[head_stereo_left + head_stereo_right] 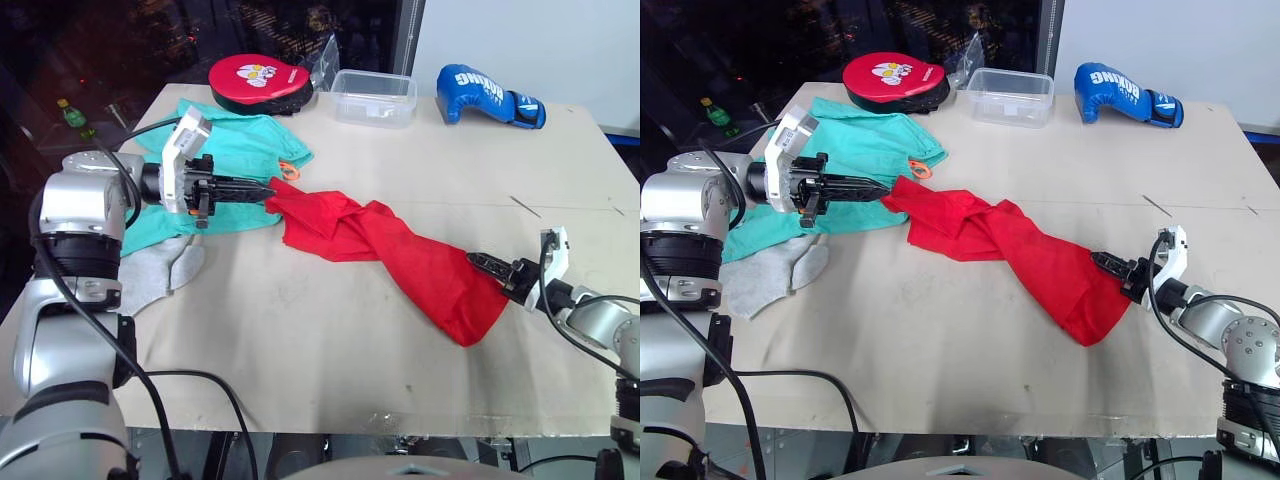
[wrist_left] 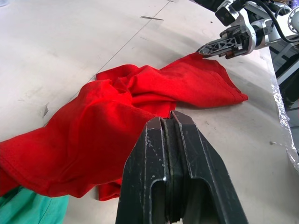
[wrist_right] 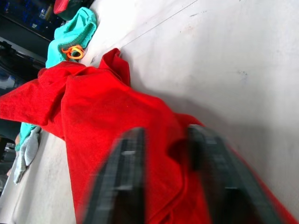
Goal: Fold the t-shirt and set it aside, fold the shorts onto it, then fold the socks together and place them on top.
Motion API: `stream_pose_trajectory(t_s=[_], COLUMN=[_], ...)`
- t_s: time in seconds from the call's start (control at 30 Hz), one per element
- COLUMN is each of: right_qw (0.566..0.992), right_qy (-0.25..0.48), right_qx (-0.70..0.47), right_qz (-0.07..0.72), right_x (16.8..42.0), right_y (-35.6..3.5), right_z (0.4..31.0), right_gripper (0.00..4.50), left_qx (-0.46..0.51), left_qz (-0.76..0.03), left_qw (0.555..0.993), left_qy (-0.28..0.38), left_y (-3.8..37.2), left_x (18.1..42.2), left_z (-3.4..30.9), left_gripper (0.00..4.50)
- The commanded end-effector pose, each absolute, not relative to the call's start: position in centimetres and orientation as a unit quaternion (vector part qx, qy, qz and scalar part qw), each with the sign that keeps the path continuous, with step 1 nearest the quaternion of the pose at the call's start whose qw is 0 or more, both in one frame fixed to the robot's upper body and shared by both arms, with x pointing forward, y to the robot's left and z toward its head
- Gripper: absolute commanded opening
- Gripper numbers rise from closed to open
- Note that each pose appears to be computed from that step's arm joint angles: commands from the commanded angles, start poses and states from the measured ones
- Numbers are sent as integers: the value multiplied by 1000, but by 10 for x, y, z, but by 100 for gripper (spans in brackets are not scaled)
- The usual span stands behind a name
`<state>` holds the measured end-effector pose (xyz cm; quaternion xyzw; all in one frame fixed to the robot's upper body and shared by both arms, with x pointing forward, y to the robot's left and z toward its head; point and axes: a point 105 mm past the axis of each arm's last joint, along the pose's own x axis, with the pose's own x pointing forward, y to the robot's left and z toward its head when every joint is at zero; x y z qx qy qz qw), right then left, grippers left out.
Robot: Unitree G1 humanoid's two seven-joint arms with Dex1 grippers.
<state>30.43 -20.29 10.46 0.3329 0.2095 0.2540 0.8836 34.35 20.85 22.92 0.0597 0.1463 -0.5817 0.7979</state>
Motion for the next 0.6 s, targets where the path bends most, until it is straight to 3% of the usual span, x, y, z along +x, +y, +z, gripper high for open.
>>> stream_pose_trajectory(t_s=[0.03,0.37,0.47,0.53,0.6], right_qw=[884,896,901,903,904], right_qy=[190,215,211,213,214], right_qx=[330,268,259,251,246], right_qz=[272,282,277,276,276], right_x=[309,312,315,315,316], right_y=[-202,-201,-204,-205,-207], right_z=[116,107,107,107,106], right_gripper=[183,183,112,29,10], left_qx=[71,72,71,71,71], left_qz=[-582,-578,-578,-578,-578], left_qw=[800,803,804,804,804], left_qy=[126,125,124,124,123], left_y=[210,213,212,212,212], left_x=[341,340,340,340,340], left_z=[241,241,241,241,240], left_gripper=[0,0,0,0,0])
